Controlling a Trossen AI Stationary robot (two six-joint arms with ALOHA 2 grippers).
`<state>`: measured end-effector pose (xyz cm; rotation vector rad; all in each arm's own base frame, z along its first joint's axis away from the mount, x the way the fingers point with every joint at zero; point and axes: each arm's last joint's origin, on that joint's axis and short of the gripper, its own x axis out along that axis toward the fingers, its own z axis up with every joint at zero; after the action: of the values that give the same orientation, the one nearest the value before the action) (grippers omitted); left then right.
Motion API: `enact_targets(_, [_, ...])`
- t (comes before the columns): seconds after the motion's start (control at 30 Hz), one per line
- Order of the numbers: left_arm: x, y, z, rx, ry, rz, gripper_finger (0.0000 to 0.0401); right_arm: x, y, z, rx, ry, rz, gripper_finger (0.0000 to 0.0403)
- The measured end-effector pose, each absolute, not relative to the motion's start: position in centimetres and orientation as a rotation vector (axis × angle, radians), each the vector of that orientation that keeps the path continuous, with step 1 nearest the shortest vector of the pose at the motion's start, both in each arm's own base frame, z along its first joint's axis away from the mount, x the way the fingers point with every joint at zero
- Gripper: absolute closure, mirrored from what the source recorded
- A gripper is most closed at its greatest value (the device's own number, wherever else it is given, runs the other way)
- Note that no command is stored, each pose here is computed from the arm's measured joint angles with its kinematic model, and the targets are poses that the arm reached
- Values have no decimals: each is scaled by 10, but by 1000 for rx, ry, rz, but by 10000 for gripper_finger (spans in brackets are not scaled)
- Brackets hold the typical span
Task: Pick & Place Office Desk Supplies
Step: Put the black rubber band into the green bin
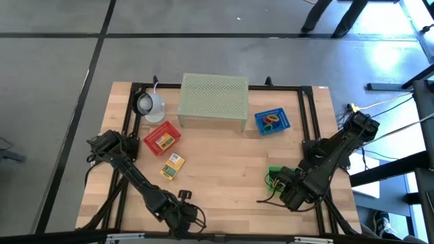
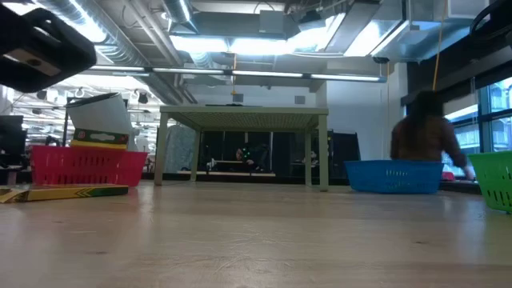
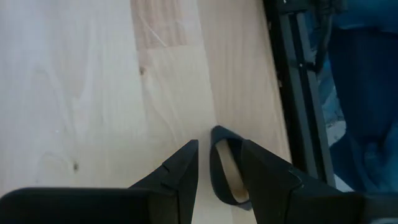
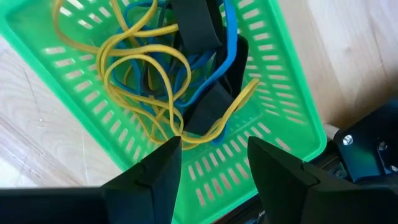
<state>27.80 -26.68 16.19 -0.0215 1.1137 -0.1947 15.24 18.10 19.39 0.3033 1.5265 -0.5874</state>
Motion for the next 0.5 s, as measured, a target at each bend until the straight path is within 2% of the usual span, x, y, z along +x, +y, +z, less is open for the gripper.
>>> enact_targets(0.5, [279,-269,143,-55,1192,-177,285,153,181,194,291,1495,-590,215])
